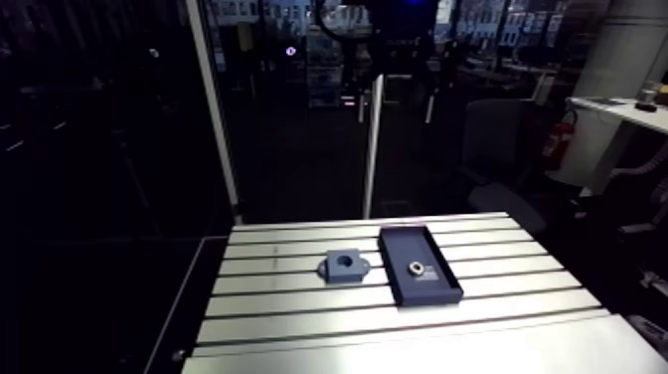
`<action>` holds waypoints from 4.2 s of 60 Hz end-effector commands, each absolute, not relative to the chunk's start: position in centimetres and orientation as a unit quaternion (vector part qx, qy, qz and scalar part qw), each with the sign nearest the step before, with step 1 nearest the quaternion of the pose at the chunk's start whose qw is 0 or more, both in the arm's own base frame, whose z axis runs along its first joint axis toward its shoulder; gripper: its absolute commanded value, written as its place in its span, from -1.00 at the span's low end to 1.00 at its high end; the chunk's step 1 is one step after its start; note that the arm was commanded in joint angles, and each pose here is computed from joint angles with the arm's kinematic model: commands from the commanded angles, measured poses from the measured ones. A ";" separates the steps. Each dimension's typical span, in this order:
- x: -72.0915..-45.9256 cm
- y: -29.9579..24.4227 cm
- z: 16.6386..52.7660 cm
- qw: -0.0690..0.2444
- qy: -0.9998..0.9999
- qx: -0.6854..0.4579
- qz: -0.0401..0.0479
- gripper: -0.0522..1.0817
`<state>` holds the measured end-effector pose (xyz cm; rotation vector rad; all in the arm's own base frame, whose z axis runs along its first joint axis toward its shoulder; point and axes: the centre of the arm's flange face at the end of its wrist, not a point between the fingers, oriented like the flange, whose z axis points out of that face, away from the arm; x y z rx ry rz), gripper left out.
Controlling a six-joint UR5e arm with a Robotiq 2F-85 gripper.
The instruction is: Pick up the bearing and press it into the housing until flush.
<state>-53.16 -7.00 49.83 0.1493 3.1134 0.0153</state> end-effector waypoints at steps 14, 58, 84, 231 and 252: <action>-53.1 -9.5 50.2 0.031 0.999 0.016 0.002 -0.90; -55.6 -3.9 46.2 0.008 1.000 -0.026 0.006 -0.89; -55.9 1.1 38.2 0.001 0.999 -0.041 0.008 -0.89; -56.8 3.6 18.7 0.056 0.998 -0.012 0.004 -0.43; -57.0 3.7 18.6 0.049 0.999 -0.011 0.008 -0.42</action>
